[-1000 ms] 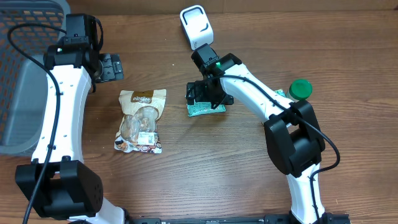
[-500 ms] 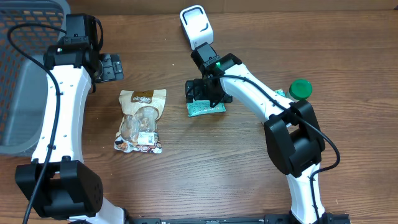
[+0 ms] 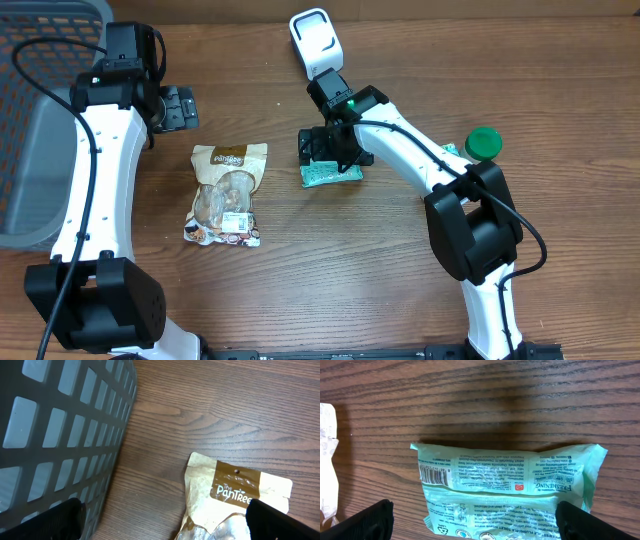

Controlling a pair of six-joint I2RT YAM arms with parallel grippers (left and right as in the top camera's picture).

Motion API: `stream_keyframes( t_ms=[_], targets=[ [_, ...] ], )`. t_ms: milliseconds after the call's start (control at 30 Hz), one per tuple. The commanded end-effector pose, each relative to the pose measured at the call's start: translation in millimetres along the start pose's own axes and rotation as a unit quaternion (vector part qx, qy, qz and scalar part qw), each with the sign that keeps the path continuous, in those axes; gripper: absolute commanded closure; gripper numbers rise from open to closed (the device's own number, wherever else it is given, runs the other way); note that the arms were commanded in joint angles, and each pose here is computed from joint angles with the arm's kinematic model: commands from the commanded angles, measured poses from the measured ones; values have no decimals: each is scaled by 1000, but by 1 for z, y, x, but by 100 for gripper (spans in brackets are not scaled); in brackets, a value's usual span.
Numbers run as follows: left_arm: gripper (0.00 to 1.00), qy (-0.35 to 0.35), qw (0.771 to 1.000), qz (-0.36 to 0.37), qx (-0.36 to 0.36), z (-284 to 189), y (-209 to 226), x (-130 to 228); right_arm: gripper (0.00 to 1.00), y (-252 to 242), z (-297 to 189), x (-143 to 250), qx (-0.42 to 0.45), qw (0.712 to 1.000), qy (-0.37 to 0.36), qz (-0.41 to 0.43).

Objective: Scan the item barcode

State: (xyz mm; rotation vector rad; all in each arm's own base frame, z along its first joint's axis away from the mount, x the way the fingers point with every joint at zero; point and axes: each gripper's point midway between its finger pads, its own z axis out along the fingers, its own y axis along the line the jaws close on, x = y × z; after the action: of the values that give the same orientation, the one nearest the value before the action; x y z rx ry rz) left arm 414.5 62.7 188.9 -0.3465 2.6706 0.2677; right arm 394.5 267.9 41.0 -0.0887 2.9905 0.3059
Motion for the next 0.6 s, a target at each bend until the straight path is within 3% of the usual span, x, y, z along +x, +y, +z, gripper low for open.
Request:
stream_keyframes(
  t_ms=[0,233,333,433,500,533,567],
  targets=[
    [0,-16,1000,0,1,-9,5,-8,0,4,-11,-3,-6,1000,-13,-4],
    [0,-44,999,-8,30,-10,-6,-23,0,0,-11,3,0,1000,-2,-3],
    [0,-22,990,-24,136,-16,-42,-16,0,0,-11,4,1,1000,0,-3],
    [0,26,967,-33,252,-31,-79,2,0,0,-11,4,1,1000,0,-3],
    [0,43,957,-36,284,-37,-89,9,0,0,-11,4,1,1000,0,-3],
    [15,49,954,-38,293,-38,-93,11,0,0,-11,4,1,1000,0,-3],
    [39,56,953,-37,295,-39,-95,15,0,0,-11,4,2,1000,1,-3]
  ],
)
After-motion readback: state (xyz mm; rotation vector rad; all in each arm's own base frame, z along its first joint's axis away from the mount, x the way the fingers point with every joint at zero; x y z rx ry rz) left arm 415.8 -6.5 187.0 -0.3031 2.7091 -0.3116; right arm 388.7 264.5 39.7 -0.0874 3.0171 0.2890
